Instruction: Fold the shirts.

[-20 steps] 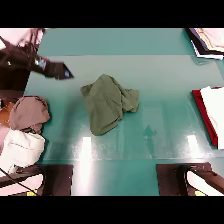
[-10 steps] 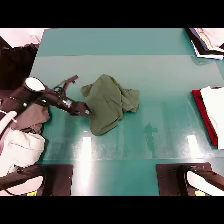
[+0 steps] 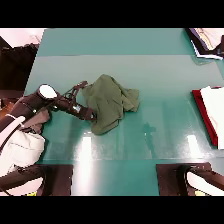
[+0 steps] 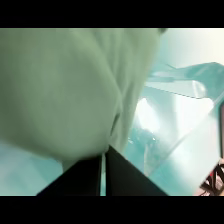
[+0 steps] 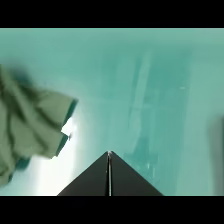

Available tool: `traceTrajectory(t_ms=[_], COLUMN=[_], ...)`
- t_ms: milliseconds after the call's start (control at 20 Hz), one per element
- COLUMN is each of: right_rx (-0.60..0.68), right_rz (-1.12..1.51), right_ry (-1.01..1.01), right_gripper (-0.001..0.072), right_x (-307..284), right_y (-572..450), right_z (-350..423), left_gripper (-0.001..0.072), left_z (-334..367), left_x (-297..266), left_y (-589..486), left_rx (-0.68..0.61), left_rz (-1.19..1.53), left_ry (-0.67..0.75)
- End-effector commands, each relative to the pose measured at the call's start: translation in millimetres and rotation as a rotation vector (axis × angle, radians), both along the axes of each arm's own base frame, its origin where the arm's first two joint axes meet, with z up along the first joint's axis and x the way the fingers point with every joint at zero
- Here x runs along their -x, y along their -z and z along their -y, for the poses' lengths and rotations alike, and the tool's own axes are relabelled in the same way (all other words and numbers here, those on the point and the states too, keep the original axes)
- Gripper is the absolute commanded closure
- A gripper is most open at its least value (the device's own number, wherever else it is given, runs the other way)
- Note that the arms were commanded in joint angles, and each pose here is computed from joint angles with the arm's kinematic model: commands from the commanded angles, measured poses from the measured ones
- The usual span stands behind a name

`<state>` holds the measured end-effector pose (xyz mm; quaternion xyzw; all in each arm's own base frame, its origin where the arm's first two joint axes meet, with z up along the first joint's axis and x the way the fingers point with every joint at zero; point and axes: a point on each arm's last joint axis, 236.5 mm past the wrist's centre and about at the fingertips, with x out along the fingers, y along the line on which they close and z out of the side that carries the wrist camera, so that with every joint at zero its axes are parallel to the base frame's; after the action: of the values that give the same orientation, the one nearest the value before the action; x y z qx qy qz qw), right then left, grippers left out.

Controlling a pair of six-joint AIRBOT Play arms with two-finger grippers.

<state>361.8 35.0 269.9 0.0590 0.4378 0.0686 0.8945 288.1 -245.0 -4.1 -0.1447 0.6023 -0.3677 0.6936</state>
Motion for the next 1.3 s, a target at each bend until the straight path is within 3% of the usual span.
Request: traceTrajectory(t_ms=[0, 250, 300, 350, 400, 550, 1150, 1250], right_rx=[0.002, -0.028, -0.084, -0.148, -0.206, -0.265, -0.213, -0.21], right_rz=[-0.091, -0.222, -0.223, -0.218, -0.206, -0.228, -0.37, -0.39], right_ry=[-0.095, -0.232, -0.261, -0.281, -0.295, -0.318, -0.314, -0.313], right_gripper=[0.0689, 0.0683, 0.0594, 0.0431, 0.032, 0.0318, 0.0319, 0.0353], right_x=[5.1, 6.3, 7.3, 8.0, 7.3, 4.9, -21.5, -19.8], right_y=[35.1, 143.3, 158.0, 169.2, 178.4, 210.7, 326.2, 334.2], right_z=[-34.1, -102.3, -122.1, -140.8, -156.6, -180.9, -193.8, -194.0], left_gripper=[0.0684, 0.0684, 0.0684, 0.0684, 0.0684, 0.0684, 0.0684, 0.0684], left_z=[-15.6, -76.0, -85.1, -92.5, -97.1, -109.6, -118.9, -119.0], left_x=[-21.2, -58.1, -60.1, -62.3, -63.8, -69.6, -70.7, -70.7], left_y=[-58.1, -189.6, -205.4, -217.8, -226.1, -230.5, -223.5, -223.5], left_rx=[0.031, -0.037, -0.055, -0.068, -0.077, -0.123, -0.163, -0.162], left_rz=[0.093, 0.432, 0.477, 0.511, 0.531, 0.559, 0.525, 0.523], left_ry=[0.015, -0.034, -0.048, -0.062, -0.068, -0.089, -0.126, -0.129])
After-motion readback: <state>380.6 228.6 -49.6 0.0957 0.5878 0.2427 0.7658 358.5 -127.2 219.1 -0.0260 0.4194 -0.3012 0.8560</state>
